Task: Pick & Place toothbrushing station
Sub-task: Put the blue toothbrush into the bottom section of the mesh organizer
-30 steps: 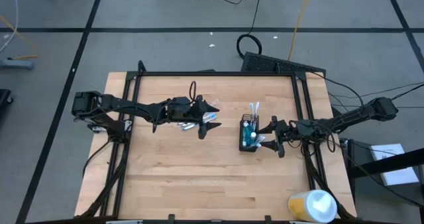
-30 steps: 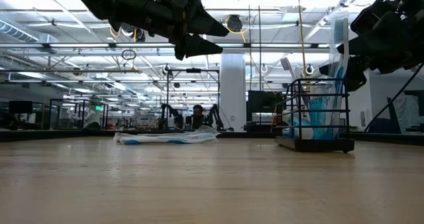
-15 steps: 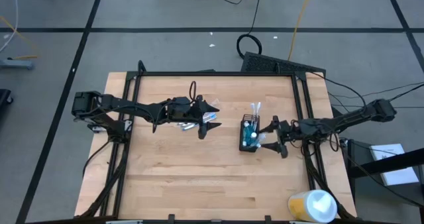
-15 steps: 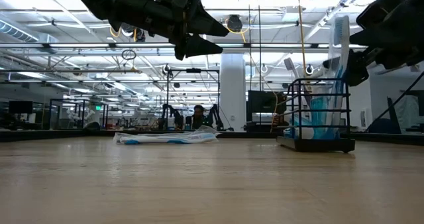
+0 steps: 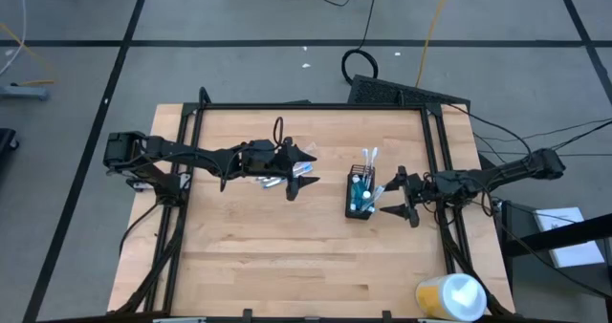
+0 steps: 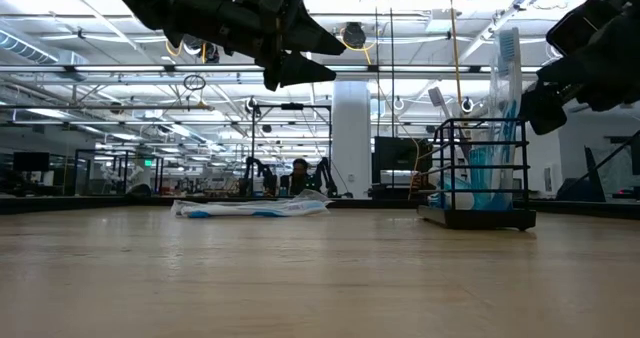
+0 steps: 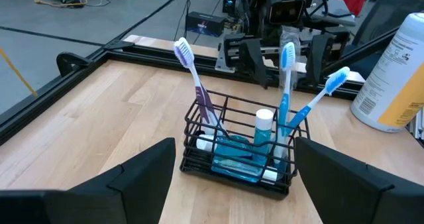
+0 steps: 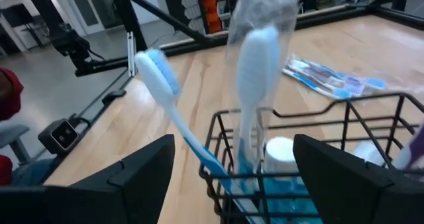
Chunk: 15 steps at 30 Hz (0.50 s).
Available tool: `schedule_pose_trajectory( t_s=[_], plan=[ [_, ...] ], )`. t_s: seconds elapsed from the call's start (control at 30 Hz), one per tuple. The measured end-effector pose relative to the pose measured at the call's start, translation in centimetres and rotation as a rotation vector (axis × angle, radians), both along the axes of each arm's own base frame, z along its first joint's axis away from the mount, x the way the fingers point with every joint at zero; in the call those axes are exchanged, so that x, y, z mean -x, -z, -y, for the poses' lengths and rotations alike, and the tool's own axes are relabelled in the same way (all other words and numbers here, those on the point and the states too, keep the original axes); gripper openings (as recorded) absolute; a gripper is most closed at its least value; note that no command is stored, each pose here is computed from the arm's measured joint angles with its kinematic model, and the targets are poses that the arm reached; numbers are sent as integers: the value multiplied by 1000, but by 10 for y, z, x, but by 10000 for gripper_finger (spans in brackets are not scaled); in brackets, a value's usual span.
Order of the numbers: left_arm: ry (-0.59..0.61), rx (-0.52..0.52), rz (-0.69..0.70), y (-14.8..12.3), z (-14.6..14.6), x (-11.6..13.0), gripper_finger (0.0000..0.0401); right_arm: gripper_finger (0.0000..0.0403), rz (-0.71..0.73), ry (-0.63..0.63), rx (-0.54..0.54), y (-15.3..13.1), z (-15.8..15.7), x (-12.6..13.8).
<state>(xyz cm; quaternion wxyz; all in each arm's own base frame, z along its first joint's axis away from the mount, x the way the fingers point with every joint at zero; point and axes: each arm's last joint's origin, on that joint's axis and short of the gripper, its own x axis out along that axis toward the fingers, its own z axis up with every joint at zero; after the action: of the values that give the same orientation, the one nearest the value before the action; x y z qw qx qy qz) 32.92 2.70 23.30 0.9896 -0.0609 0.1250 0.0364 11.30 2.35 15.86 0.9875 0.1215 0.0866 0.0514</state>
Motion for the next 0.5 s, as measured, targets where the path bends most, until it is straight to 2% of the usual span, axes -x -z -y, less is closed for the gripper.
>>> schedule_pose_trajectory(
  t_s=[0.1, 0.23, 0.37, 0.5],
  plan=[
    [-1, 3, -20, 2, 0, 0, 310, 297, 0, 1, 0, 0, 1, 2],
    [-30, 70, -122, 6, -2, 8, 310, 292, 43, 0, -15, -4, 1, 5],
    [-160, 95, -257, 9, -9, 22, 310, 288, 111, 0, -38, -17, 2, 10],
    [-277, 100, -406, 21, -13, 32, 310, 285, 214, 5, -1, -36, 4, 16]
  ],
)
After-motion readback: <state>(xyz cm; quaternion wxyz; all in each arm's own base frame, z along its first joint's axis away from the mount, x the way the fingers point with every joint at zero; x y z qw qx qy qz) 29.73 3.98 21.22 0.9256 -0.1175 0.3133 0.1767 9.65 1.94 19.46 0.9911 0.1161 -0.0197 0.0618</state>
